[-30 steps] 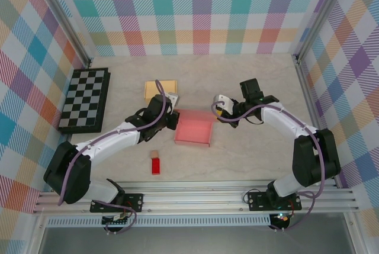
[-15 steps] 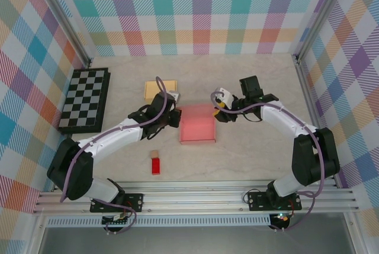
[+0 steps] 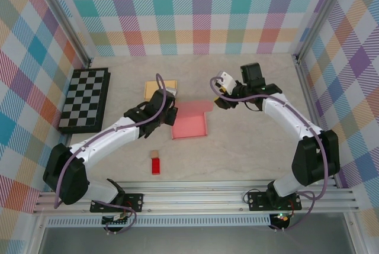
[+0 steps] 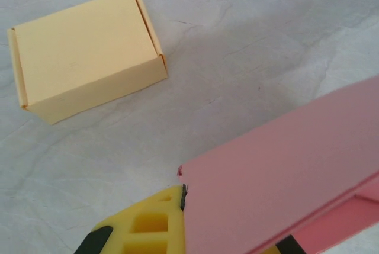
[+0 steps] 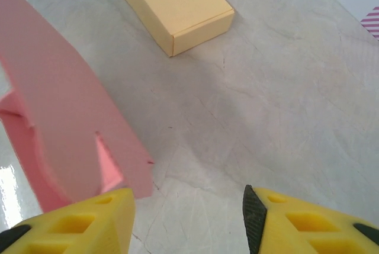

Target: Fold the paper box

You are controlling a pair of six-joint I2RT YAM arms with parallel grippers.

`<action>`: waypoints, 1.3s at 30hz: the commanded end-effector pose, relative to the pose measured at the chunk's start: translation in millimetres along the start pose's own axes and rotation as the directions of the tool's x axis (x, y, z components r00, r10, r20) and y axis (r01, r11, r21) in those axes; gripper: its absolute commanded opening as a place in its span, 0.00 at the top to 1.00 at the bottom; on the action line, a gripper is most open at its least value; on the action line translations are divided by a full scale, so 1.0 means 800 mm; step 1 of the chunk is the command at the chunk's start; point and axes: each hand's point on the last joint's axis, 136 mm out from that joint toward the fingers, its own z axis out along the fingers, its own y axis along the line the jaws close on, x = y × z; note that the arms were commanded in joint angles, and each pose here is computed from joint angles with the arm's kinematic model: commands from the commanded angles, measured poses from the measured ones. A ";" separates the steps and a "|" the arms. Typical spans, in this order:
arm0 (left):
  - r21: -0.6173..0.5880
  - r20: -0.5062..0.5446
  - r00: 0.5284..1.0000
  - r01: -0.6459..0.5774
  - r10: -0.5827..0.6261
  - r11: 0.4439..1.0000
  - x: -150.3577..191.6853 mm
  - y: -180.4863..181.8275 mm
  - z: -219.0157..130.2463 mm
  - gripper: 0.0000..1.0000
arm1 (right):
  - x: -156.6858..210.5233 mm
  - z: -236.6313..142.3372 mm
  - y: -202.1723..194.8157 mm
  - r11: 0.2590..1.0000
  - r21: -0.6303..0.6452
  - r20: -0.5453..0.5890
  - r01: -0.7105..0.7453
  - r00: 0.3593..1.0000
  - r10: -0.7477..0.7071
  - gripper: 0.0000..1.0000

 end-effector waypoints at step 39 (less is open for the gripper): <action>-0.069 -0.009 1.000 -0.025 0.024 0.997 -0.019 0.009 -0.010 1.00 | 0.001 0.031 0.072 0.972 -0.202 -0.171 0.118 0.973 -0.154 0.36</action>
